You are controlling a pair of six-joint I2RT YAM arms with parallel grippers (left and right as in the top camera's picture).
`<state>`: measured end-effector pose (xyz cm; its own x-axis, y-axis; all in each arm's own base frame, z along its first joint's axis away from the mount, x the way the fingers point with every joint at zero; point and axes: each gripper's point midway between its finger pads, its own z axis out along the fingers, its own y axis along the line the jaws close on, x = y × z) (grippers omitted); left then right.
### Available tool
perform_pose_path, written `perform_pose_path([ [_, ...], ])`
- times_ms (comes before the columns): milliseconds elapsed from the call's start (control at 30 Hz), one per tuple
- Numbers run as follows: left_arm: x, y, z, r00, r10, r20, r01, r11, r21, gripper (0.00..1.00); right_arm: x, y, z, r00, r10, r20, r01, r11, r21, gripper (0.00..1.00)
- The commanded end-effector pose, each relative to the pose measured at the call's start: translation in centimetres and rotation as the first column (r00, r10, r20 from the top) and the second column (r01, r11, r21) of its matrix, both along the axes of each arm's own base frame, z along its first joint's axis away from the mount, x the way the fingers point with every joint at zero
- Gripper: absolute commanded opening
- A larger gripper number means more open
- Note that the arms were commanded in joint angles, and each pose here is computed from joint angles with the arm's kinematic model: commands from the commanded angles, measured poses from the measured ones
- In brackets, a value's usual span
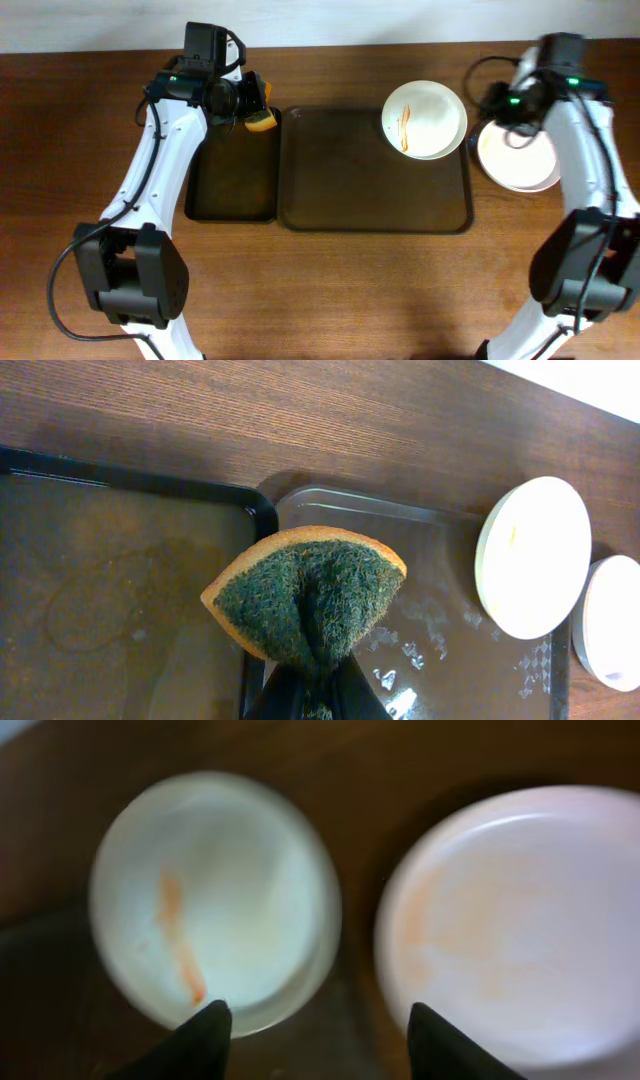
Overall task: Clean dirty plates on tray and stack at the side
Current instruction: 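Move the right gripper back and grip the last sauce plate rim, then lower the sponge in the left gripper onto the held plate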
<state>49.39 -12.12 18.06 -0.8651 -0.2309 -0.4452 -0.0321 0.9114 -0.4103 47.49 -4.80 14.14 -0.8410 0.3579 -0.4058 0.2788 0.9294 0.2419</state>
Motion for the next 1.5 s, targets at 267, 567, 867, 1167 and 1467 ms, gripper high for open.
perform_pose_path([
  [267, 0.0, -0.3, -0.3, 1.000, -0.010, -0.002, 0.010, 1.000, 0.005, 0.00, -1.8, 2.4, -10.9, 0.948, -0.101, -0.303, 0.089, 0.995, -0.054, 0.39],
  [567, 0.1, -0.3, -0.3, 1.000, -0.010, 0.000, 0.010, 1.000, 0.005, 0.00, -1.9, 5.3, -13.5, 0.939, -0.003, -0.343, -0.018, 0.998, -0.057, 0.11],
  [867, 0.1, -0.3, -0.3, 1.000, -0.010, 0.001, 0.010, 1.000, 0.005, 0.00, -7.8, 10.2, -13.4, 0.832, 0.117, -0.543, -0.112, 0.993, 0.041, 0.04],
  [1167, 0.1, -0.3, -0.3, 1.000, -0.010, 0.000, 0.010, 1.000, 0.005, 0.00, -5.6, 12.0, -11.4, 0.797, 0.442, -0.412, -0.459, 0.886, 0.063, 0.54],
  [1467, 0.1, -0.3, -0.3, 1.000, -0.010, -0.001, 0.010, 1.000, 0.005, 0.00, -1.3, 11.7, -11.5, 0.751, 0.602, -0.272, -0.642, 0.762, -0.087, 0.48],
])
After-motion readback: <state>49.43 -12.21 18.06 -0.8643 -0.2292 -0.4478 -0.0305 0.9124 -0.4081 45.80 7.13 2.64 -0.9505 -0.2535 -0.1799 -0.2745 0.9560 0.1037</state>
